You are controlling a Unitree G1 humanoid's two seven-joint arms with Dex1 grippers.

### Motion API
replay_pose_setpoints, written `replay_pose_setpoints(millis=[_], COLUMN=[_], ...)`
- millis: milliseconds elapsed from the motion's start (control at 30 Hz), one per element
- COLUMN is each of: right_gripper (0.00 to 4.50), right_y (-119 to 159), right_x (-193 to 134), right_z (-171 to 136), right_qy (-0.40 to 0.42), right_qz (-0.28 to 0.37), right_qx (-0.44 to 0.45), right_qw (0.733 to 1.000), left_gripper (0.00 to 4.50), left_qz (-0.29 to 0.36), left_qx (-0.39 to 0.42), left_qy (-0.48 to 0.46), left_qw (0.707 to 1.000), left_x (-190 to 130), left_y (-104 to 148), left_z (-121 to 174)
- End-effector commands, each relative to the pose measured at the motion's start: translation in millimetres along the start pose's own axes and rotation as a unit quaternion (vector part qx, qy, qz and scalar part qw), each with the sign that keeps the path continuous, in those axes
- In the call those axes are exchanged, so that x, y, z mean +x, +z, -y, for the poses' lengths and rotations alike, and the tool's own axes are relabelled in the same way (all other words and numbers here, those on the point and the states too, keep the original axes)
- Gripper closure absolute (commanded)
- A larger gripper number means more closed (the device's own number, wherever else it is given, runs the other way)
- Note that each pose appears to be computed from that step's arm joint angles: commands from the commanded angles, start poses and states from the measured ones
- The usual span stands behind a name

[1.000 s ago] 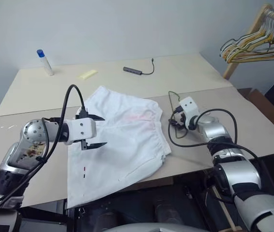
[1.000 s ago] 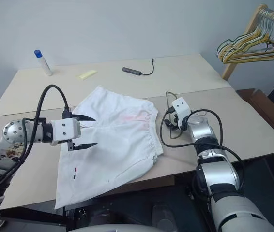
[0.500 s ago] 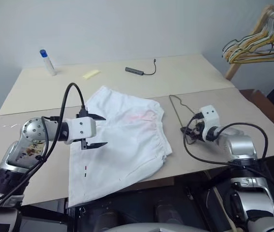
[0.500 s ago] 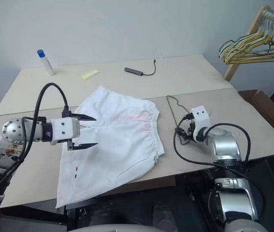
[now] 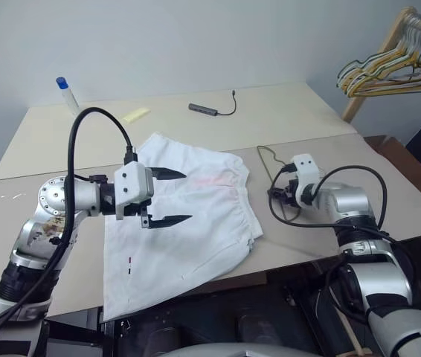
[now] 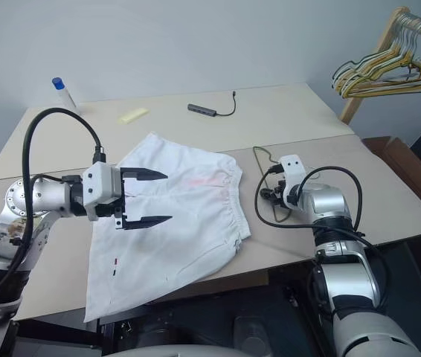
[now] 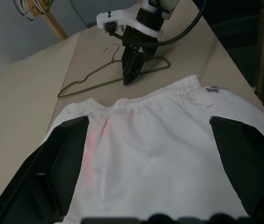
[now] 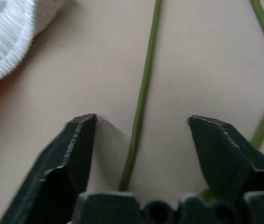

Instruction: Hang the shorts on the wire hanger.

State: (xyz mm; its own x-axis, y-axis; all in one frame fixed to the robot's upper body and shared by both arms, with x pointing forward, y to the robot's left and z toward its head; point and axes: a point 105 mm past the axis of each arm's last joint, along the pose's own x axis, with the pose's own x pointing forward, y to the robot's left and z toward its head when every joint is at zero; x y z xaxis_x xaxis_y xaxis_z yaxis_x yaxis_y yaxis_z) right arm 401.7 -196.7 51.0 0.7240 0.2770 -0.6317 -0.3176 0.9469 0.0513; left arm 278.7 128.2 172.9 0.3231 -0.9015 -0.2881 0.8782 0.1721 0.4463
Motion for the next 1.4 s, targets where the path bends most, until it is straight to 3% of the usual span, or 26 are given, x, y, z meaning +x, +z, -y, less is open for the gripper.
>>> replay_pose_setpoints(millis=[33,267,433,567,667,733,867,1067,1200,1400], right_gripper=[2.06,4.46,4.46,4.46,4.46,4.46,4.46,4.46,4.46,4.46], right_y=[-13,-20,-2,31,55,66,81,86,80,75], right_x=[4,6,2,-13,-33,-47,-70,-93,-99,-100], right_z=[1,1,3,3,-11,-30,-64,-120,-148,-162], right_qy=[-0.005,-0.007,-0.023,-0.055,-0.079,-0.063,-0.026,0.032,0.064,0.079], right_qz=[-0.031,-0.042,-0.004,0.080,0.162,0.214,0.292,0.358,0.371,0.380], right_qx=[0.000,-0.004,-0.012,-0.054,-0.139,-0.175,-0.193,-0.255,-0.294,-0.300], right_qw=[1.000,0.999,1.000,0.994,0.974,0.959,0.936,0.898,0.879,0.872], left_gripper=[0.00,0.00,0.00,0.00,0.00,0.00,0.00,0.00,0.00,0.00], left_qz=[0.005,0.009,0.036,0.107,0.132,0.167,0.225,0.287,0.293,0.300], left_qx=[0.018,0.023,0.004,-0.095,-0.254,-0.365,-0.483,-0.541,-0.535,-0.545], left_qy=[0.018,0.038,0.096,0.139,0.152,0.161,0.163,0.162,0.168,0.175], left_qw=[1.000,0.999,0.995,0.980,0.946,0.902,0.830,0.774,0.775,0.763], left_x=[-3,-1,5,5,9,18,31,46,51,53], left_y=[8,7,10,24,12,5,3,18,25,25], left_z=[-5,-9,-27,-44,-54,-59,-63,-70,-76,-86])
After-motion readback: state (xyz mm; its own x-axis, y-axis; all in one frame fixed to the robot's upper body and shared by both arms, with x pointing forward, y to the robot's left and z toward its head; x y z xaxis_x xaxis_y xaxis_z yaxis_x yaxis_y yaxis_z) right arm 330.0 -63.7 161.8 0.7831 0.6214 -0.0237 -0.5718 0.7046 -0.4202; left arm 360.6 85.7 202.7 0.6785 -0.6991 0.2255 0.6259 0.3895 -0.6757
